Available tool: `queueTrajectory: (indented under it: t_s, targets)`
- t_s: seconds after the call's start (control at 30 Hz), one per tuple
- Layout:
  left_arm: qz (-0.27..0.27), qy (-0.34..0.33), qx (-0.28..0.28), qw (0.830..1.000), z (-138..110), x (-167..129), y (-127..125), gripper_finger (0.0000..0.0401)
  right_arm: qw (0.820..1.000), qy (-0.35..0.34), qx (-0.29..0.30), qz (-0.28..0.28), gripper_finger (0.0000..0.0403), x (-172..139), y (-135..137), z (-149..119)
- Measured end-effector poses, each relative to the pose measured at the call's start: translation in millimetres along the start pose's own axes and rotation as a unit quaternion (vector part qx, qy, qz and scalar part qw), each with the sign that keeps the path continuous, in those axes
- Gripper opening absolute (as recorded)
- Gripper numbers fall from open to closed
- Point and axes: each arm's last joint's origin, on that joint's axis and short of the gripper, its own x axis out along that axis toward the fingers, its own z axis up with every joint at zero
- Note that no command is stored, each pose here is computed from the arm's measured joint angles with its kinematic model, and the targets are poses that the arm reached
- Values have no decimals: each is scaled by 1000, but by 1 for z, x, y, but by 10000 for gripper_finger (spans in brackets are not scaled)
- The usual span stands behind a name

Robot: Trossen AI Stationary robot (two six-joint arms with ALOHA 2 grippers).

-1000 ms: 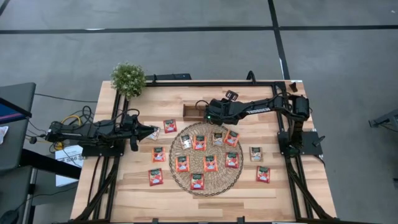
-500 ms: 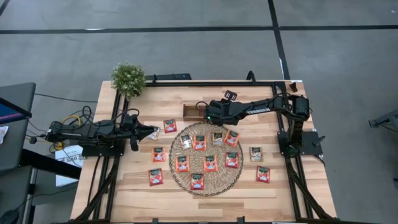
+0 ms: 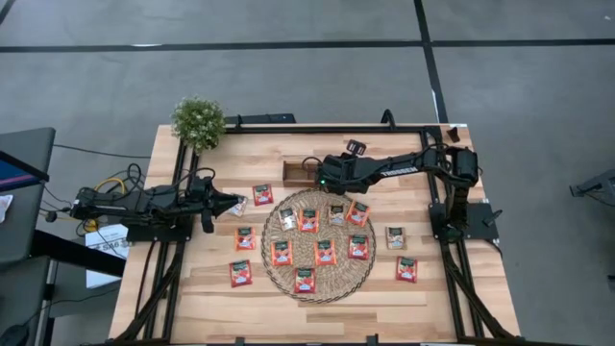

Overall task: Pick & Place Tea
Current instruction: Put the brown tea bag into the right section of the wooden organizer

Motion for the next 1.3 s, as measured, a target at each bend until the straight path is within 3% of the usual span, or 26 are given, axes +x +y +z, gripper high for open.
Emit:
queueTrajectory:
  t_s: [0.57, 0.8, 1.1, 1.3]
  targets:
    - [0, 0, 0, 1000, 0, 0, 0, 65, 1000, -2, -10, 23, 52, -1, 3, 0]
    - [0, 0, 0, 1000, 0, 0, 0, 65, 999, 3, -21, 24, 81, -5, 4, 0]
    - [0, 0, 0, 1000, 0, 0, 0, 65, 998, 25, -56, 29, 114, -51, -11, 17]
    - [0, 0, 0, 1000, 0, 0, 0, 65, 992, 71, -98, 27, 122, -88, -17, 6]
